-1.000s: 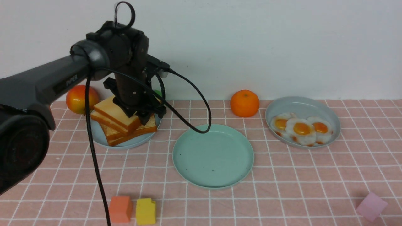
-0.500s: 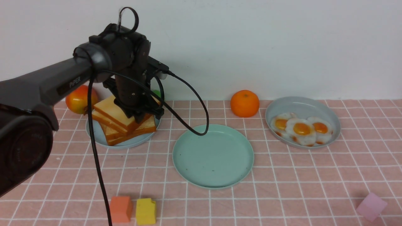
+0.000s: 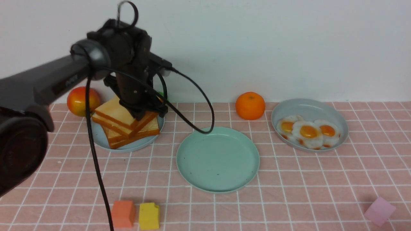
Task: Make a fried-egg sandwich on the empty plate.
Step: Use the left arm to grab a slice of bread, then use the left arm to put a slice of bread into the empty plate in the middle
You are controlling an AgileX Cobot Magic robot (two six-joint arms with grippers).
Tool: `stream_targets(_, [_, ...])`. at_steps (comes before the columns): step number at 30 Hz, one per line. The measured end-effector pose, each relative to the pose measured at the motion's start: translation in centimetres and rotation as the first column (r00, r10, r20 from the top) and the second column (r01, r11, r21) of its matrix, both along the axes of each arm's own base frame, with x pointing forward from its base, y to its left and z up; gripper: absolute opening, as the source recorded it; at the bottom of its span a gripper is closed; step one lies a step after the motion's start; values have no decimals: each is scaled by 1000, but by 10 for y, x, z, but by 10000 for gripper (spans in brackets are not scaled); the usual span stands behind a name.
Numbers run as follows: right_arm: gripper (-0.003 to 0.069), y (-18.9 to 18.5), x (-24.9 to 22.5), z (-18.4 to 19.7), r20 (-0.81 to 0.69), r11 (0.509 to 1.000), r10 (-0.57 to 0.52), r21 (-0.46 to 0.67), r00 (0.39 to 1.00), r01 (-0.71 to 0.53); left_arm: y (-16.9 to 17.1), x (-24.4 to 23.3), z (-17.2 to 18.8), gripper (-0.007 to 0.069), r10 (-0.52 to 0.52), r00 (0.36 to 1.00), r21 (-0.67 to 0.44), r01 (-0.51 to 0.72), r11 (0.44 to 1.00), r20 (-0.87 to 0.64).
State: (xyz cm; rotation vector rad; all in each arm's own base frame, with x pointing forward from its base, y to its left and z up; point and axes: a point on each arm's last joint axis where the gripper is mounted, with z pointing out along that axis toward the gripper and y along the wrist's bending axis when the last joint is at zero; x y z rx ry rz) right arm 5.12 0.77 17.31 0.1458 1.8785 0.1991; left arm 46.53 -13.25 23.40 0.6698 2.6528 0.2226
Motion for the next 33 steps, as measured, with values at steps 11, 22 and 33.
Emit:
stream_targets(11, [242,0,0,0,0,1000,0,0,1000,0,-14,-42,83,-6,-26,995,-45,31,999,98])
stream_targets(22, [242,0,0,0,0,1000,0,0,1000,0,-136,-117,46,-9,-368,930,-6,368,930,-14])
stream_targets(33, [242,0,0,0,0,1000,0,0,1000,0,-155,-109,6,-10,-396,917,-9,396,918,-47])
